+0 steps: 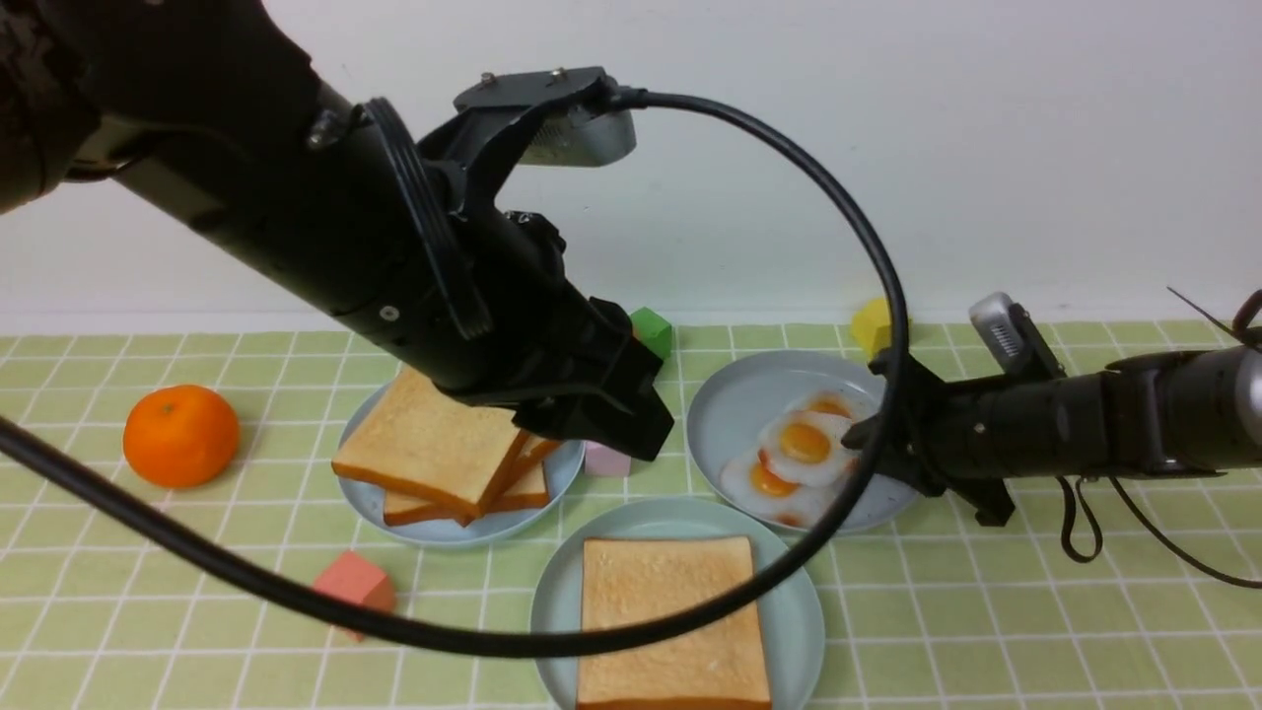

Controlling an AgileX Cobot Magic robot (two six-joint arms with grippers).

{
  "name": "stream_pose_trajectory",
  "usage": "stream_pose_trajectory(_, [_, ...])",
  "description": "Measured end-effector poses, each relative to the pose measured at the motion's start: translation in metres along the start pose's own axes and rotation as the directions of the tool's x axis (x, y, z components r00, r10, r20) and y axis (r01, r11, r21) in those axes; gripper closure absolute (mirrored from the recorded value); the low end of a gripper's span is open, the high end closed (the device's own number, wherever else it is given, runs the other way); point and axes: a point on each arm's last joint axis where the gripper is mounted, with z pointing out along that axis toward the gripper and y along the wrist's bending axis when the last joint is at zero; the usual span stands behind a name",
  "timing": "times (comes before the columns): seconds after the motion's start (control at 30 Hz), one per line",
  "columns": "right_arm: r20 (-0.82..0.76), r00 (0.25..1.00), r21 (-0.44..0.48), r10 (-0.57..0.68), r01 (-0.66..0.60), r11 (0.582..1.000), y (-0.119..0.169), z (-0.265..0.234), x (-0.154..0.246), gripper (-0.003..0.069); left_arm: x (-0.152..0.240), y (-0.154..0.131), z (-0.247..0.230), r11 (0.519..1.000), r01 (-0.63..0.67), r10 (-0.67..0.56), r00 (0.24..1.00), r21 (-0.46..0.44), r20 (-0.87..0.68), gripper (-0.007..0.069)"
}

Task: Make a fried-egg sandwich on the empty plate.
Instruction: Use the right arm to grab a fried egg, then use the right arm to place the fried egg on the slice of bread in the middle

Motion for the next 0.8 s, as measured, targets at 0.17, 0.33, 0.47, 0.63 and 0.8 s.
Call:
stream_pose_trajectory(0.17, [0.002, 1.0, -0.003, -0.011, 0.011, 1.0, 0.002, -0.002, 0.0, 0.0578, 0.006, -0.001, -0.024, 0.994, 0.015, -0.014, 1.0, -0.105, 0.016, 0.0358])
stream_pose_trajectory(0.33, [0.02, 0.997, -0.026, -0.08, 0.08, 0.996, 0.016, -0.017, -0.003, 0.0578, 0.022, -0.008, -0.07, 0.966, 0.053, -0.033, 0.996, -0.251, 0.084, 0.0358])
stream_pose_trajectory(0.47, [0.001, 0.987, -0.151, -0.163, 0.162, 0.975, 0.048, -0.047, 0.002, 0.0578, 0.056, -0.015, -0.096, 0.952, 0.114, -0.072, 0.986, -0.284, 0.153, 0.0358])
stream_pose_trajectory(0.63, [-0.105, 0.939, -0.29, -0.329, 0.287, 0.913, 0.081, -0.069, 0.034, 0.0578, 0.1, -0.011, -0.087, 0.939, 0.213, -0.164, 0.967, -0.271, 0.193, 0.0358])
stream_pose_trajectory(0.8, [-0.257, 0.875, -0.284, -0.41, 0.338, 0.897, 0.075, -0.055, 0.09, 0.0578, 0.127, -0.004, -0.073, 0.919, 0.303, -0.246, 0.941, -0.254, 0.233, 0.0358])
